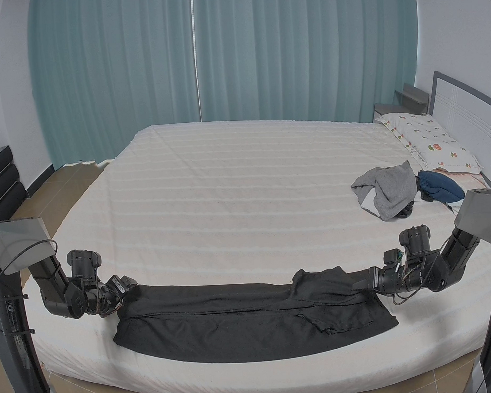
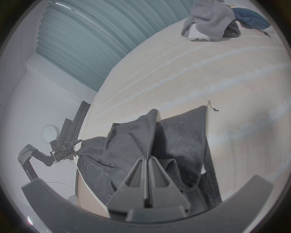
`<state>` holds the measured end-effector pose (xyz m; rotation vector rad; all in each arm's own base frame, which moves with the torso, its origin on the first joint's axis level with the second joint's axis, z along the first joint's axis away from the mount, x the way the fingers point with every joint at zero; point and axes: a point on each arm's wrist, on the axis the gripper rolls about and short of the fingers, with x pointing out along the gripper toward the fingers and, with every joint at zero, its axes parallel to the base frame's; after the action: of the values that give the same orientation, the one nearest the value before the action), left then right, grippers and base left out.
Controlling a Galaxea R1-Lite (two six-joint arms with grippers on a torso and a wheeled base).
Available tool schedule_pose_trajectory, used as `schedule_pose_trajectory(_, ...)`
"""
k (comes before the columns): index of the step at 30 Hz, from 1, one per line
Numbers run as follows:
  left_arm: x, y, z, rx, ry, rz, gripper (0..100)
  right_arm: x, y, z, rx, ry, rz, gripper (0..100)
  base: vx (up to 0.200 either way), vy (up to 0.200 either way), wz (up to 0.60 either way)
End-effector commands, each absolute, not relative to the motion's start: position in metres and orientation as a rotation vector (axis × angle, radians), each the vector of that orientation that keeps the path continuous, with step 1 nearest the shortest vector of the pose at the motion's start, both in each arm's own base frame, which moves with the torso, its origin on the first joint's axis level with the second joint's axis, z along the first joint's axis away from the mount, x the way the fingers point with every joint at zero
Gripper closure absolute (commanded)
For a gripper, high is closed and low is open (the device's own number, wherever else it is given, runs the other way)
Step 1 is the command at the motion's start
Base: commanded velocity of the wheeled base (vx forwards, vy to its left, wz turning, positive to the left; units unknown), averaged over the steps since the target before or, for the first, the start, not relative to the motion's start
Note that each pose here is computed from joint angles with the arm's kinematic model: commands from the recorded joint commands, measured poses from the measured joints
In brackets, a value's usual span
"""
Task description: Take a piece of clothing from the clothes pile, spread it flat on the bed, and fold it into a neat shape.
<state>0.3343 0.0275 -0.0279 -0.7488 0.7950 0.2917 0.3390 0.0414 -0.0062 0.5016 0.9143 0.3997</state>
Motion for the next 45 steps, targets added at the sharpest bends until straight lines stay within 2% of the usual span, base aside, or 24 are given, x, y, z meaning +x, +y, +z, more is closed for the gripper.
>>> schedule_pose_trajectory(1, 0.334, 0.028, -0.028, -0.750, 0.797, 0.293, 0, 0.329, 0.041, -0.011, 0.485, 0.943, 0.408, 100, 0.000, 0.000, 0.00)
schedule_pose_trajectory(21, 0.334, 0.028, -0.027, -0.753, 0.792, 0.292, 0, 0.319, 0.038, -0.002, 0.462, 0.891, 0.415, 100, 0.000, 0.000, 0.00)
schedule_pose_trajectory(22, 0.334, 0.028, -0.027, -0.753, 0.792, 0.292, 0, 0.318, 0.039, -0.004, 0.463, 0.899, 0.416, 0, 0.000, 0.000, 0.00)
schedule_pose_trajectory(25, 0.334, 0.028, -0.027, -0.754, 0.792, 0.293, 0, 0.320, 0.041, -0.001, 0.465, 0.888, 0.413, 0, 0.000, 0.000, 0.00)
schedule_pose_trajectory(29, 0.334, 0.028, -0.028, -0.753, 0.792, 0.292, 0, 0.318, 0.041, 0.023, 0.526, 0.840, 0.377, 0, 0.000, 0.000, 0.00)
schedule_pose_trajectory(31, 0.333, 0.027, -0.028, -0.752, 0.794, 0.286, 0, 0.307, 0.044, 0.054, 0.651, 0.799, 0.337, 0, 0.000, 0.000, 0.00)
schedule_pose_trajectory(33, 0.333, 0.028, -0.027, -0.758, 0.792, 0.280, 0, 0.290, 0.051, 0.064, 0.729, 0.828, 0.314, 0, 0.000, 0.000, 0.00)
schedule_pose_trajectory(38, 0.331, 0.028, -0.022, -0.751, 0.769, 0.266, 0, 0.244, 0.070, 0.057, 0.817, 0.948, 0.246, 0, 0.000, 0.000, 0.00)
schedule_pose_trajectory(45, 0.332, 0.030, -0.014, -0.760, 0.712, 0.254, 0, 0.229, 0.083, 0.045, 0.836, 1.005, 0.142, 0, -0.086, 0.000, 0.00)
